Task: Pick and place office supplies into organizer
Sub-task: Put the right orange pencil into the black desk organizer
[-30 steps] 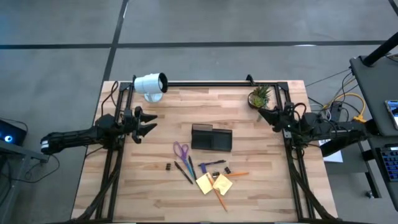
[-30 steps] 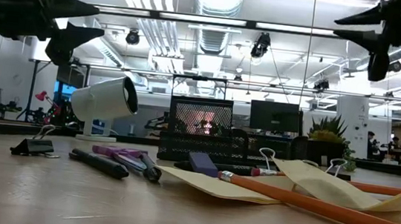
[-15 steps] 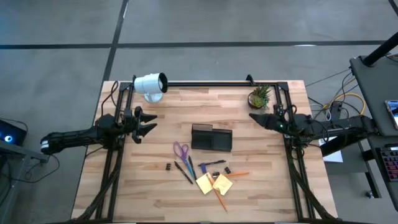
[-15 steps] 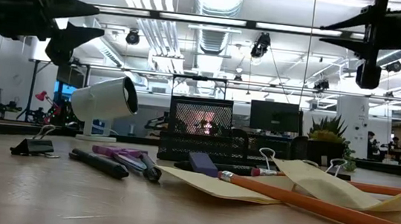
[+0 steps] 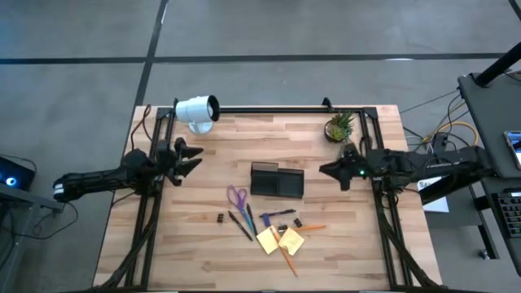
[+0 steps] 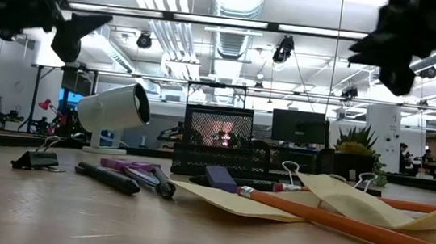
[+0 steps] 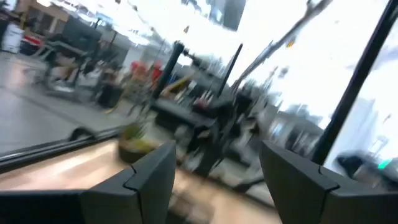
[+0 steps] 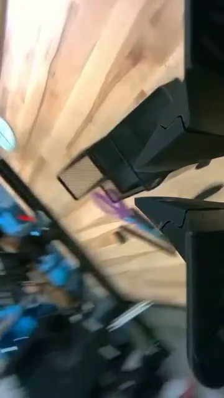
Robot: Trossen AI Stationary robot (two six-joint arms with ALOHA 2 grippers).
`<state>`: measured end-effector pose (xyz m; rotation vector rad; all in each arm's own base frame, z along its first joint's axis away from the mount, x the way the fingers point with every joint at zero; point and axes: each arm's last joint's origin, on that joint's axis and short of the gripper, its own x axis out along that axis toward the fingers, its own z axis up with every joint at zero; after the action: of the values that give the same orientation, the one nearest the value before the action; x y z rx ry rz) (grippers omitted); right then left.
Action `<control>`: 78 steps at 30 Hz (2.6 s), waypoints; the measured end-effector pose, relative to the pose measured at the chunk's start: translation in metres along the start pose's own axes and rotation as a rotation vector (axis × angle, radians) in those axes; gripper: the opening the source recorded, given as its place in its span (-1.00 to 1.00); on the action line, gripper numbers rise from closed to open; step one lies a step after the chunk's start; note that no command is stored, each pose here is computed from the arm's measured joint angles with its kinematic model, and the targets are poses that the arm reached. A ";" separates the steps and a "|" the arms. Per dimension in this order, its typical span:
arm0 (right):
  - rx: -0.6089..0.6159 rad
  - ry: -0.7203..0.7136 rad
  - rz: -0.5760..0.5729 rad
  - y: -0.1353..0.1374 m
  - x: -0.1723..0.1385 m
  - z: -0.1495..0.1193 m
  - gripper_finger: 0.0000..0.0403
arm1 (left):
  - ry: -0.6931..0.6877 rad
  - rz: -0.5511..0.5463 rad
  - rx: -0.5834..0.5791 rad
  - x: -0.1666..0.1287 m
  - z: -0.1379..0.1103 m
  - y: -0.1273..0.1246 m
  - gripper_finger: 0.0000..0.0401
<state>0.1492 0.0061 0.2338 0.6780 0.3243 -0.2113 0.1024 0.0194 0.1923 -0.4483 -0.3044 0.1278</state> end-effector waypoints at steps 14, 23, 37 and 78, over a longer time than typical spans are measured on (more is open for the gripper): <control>-0.315 0.856 -0.272 0.015 0.073 -0.032 -0.63 | -0.211 -0.083 0.007 -0.002 0.019 -0.009 0.08; -0.416 1.105 -0.248 0.042 0.120 -0.054 -0.28 | -0.248 0.005 0.003 -0.002 0.020 -0.007 0.08; -0.523 0.976 -0.295 0.086 0.115 -0.047 -0.14 | -0.267 0.018 -0.035 -0.002 0.021 -0.006 0.08; -0.716 0.955 -0.186 0.141 0.057 -0.115 -0.20 | -0.413 0.178 -0.170 0.006 0.033 -0.005 0.08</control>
<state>0.2175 0.1826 0.2106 -0.0153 1.3099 0.0776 0.0976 0.0290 0.2242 -0.6177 -0.6843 0.3723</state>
